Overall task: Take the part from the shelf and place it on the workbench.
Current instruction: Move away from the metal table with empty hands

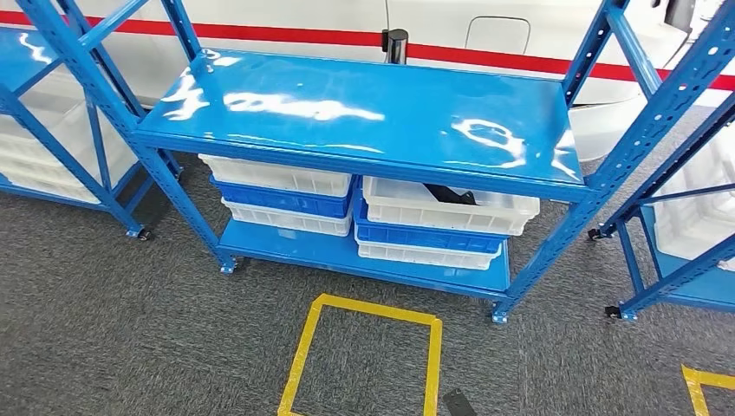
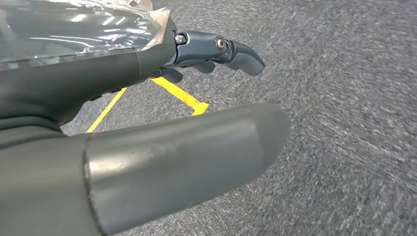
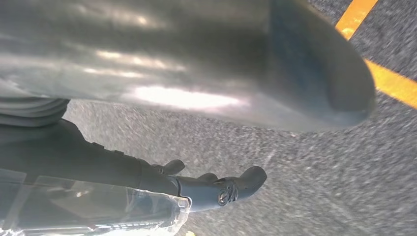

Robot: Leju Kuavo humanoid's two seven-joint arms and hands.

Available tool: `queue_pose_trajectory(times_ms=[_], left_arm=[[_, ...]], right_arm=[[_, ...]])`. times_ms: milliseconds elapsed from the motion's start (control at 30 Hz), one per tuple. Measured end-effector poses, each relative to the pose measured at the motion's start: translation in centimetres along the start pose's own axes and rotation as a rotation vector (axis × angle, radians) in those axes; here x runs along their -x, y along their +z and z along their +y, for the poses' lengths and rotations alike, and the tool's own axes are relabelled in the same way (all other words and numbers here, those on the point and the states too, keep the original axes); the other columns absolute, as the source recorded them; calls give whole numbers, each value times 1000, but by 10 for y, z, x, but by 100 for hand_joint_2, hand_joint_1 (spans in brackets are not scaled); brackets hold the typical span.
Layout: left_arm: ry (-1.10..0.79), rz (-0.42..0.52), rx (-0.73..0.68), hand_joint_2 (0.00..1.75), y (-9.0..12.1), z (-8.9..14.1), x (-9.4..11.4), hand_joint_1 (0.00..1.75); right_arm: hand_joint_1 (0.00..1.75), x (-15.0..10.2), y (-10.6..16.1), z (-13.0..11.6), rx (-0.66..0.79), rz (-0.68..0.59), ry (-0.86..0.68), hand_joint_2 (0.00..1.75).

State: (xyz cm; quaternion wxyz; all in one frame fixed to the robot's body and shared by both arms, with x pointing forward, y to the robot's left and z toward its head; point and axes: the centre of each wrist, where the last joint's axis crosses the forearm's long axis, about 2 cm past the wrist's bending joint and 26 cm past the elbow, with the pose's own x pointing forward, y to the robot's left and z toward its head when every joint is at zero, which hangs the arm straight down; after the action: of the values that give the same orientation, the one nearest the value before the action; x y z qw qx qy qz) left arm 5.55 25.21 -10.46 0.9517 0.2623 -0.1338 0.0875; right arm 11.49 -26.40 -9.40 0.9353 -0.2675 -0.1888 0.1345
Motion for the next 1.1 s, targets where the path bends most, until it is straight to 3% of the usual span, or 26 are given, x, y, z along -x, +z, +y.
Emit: queue_pose_trajectory(times_ms=[1100], left_arm=[[4,-32,-18,0,-5,6,-3,0]], right_arm=[[0,-8,-1,-1,14,-37,53,0]])
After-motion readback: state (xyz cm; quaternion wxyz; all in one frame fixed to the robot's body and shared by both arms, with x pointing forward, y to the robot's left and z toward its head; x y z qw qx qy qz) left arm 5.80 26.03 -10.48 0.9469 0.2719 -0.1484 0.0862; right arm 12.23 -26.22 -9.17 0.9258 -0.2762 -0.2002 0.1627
